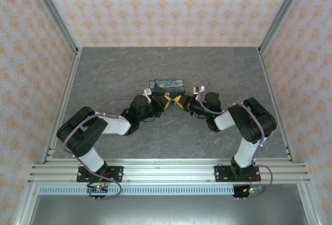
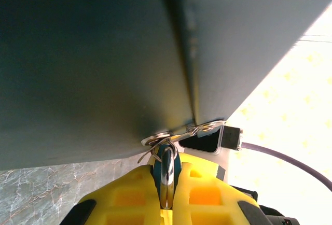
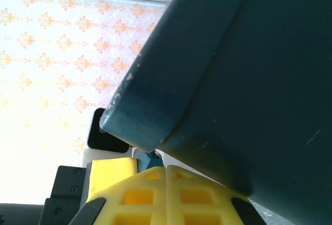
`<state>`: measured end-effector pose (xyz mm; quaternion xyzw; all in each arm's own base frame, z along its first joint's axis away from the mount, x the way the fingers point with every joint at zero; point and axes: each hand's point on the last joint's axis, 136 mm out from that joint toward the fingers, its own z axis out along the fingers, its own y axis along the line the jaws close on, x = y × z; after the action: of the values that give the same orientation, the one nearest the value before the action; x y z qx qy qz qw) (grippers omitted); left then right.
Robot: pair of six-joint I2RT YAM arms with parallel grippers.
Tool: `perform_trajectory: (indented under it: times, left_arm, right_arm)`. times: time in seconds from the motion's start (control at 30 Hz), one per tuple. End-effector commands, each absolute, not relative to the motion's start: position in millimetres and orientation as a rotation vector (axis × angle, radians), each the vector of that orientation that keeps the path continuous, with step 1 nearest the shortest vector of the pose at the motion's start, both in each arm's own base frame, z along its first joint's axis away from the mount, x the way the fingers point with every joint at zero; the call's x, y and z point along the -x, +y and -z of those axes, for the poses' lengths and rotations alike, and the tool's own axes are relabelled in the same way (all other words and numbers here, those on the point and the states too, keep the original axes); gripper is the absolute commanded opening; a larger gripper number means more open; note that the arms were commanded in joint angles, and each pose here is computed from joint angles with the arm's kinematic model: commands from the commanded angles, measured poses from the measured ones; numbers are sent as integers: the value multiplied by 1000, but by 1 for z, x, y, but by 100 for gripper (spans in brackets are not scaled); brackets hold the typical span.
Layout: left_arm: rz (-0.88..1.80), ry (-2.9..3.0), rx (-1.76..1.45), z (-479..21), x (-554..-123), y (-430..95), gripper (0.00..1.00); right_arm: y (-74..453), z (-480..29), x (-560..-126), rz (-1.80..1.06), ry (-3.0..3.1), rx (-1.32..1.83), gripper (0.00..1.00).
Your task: Unlock a padlock with a key
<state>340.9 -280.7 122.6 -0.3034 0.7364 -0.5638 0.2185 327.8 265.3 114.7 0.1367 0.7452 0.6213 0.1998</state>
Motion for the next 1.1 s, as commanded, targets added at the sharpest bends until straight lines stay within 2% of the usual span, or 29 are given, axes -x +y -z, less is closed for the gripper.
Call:
perform_trajectory:
  times: [0.0, 0.57, 1.07]
  left_arm:
    - [1875, 1885, 551, -209, -313, -313, 0]
    - [1875, 1874, 531, -218, -311, -315, 0]
    - [1879, 1888, 515, -215, -305, -317, 0]
  right_arm:
    - [261, -107, -337, -1688, 2071, -449, 0]
    - [277, -116, -337, -1797, 2059, -463, 0]
    - [272, -114, -360, -1756, 2068, -465, 0]
